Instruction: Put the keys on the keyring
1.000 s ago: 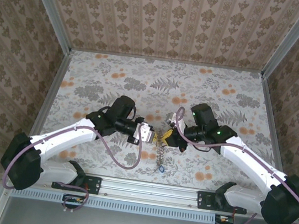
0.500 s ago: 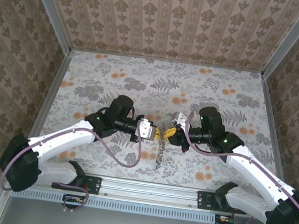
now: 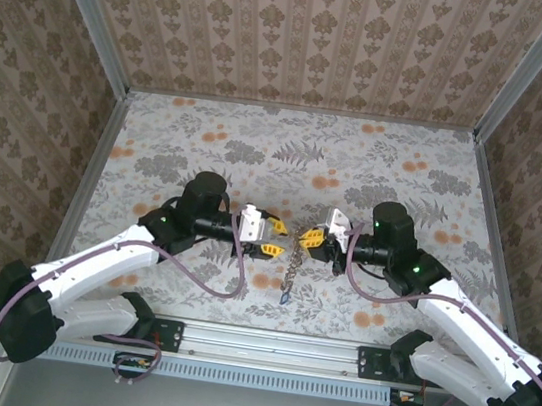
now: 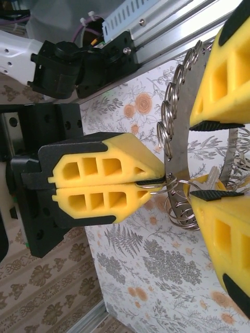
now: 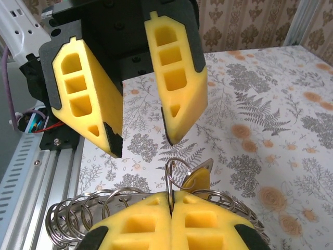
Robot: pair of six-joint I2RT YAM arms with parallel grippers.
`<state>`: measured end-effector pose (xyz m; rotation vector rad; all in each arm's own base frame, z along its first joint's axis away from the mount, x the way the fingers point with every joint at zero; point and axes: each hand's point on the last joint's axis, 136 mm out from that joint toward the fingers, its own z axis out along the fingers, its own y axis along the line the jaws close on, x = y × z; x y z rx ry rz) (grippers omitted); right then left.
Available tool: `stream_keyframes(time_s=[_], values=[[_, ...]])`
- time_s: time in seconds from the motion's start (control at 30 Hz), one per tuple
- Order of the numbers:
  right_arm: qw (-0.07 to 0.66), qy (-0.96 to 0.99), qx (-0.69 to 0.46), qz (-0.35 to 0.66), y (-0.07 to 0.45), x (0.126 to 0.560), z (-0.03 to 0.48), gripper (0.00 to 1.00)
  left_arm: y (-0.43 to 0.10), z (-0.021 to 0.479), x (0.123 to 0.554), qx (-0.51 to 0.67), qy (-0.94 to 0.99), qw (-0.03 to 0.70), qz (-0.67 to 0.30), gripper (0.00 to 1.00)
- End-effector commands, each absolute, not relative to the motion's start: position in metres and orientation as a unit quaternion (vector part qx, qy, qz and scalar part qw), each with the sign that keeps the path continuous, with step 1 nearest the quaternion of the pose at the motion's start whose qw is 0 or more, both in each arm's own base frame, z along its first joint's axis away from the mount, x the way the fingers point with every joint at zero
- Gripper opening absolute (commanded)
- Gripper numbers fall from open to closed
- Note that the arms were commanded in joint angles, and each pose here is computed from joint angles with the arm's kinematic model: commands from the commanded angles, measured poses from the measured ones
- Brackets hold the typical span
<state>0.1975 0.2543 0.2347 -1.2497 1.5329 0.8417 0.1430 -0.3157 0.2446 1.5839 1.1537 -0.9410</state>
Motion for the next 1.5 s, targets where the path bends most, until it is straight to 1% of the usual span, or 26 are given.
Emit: stream_keyframes(time_s=[0.0,0.23,0.37,0.53,0.57,0.63,0.7,0.83,0.93,1.03,1.13,1.2,1.33,1.47], values=[[0.513,0.591,-0.527,0.331,0.257,0.196,0.25,0.0,-0.319,0.26,0.142,0.631,0.465,0.464,-0.413,0.39],[0.513,0.582,-0.539,0.327,0.261,0.193,0.249,0.0,-0.326,0.255,0.152,0.619,0.488,0.455,-0.414,0.39],[0.514,0.583,-0.541,0.32,0.262,0.195,0.248,0.0,-0.327,0.257,0.156,0.614,0.496,0.456,-0.411,0.32],[0.506,0.608,-0.534,0.297,0.259,0.204,0.24,0.0,-0.327,0.263,0.156,0.608,0.494,0.461,-0.416,0.31],[0.506,0.61,-0.534,0.294,0.259,0.205,0.239,0.0,-0.327,0.264,0.155,0.607,0.494,0.461,-0.418,0.28],[0.509,0.609,-0.532,0.294,0.26,0.206,0.239,0.0,-0.328,0.265,0.155,0.607,0.492,0.46,-0.421,0.18],[0.511,0.607,-0.532,0.295,0.26,0.206,0.24,0.0,-0.328,0.264,0.155,0.608,0.494,0.458,-0.421,0.15],[0.513,0.603,-0.533,0.299,0.262,0.205,0.242,0.0,-0.328,0.258,0.158,0.608,0.503,0.454,-0.414,0.17],[0.511,0.601,-0.535,0.302,0.263,0.204,0.241,0.0,-0.327,0.251,0.162,0.609,0.516,0.45,-0.402,0.25],[0.509,0.6,-0.536,0.306,0.264,0.203,0.241,0.0,-0.326,0.244,0.166,0.615,0.523,0.446,-0.386,0.28],[0.509,0.601,-0.534,0.308,0.264,0.203,0.241,0.0,-0.327,0.243,0.167,0.617,0.524,0.445,-0.384,0.29],[0.511,0.601,-0.531,0.308,0.265,0.204,0.243,0.0,-0.329,0.244,0.167,0.617,0.523,0.442,-0.388,0.28],[0.515,0.601,-0.528,0.307,0.265,0.206,0.244,0.0,-0.332,0.244,0.164,0.619,0.517,0.438,-0.396,0.23],[0.517,0.607,-0.525,0.298,0.264,0.209,0.242,0.0,-0.333,0.245,0.161,0.618,0.516,0.439,-0.399,0.23]])
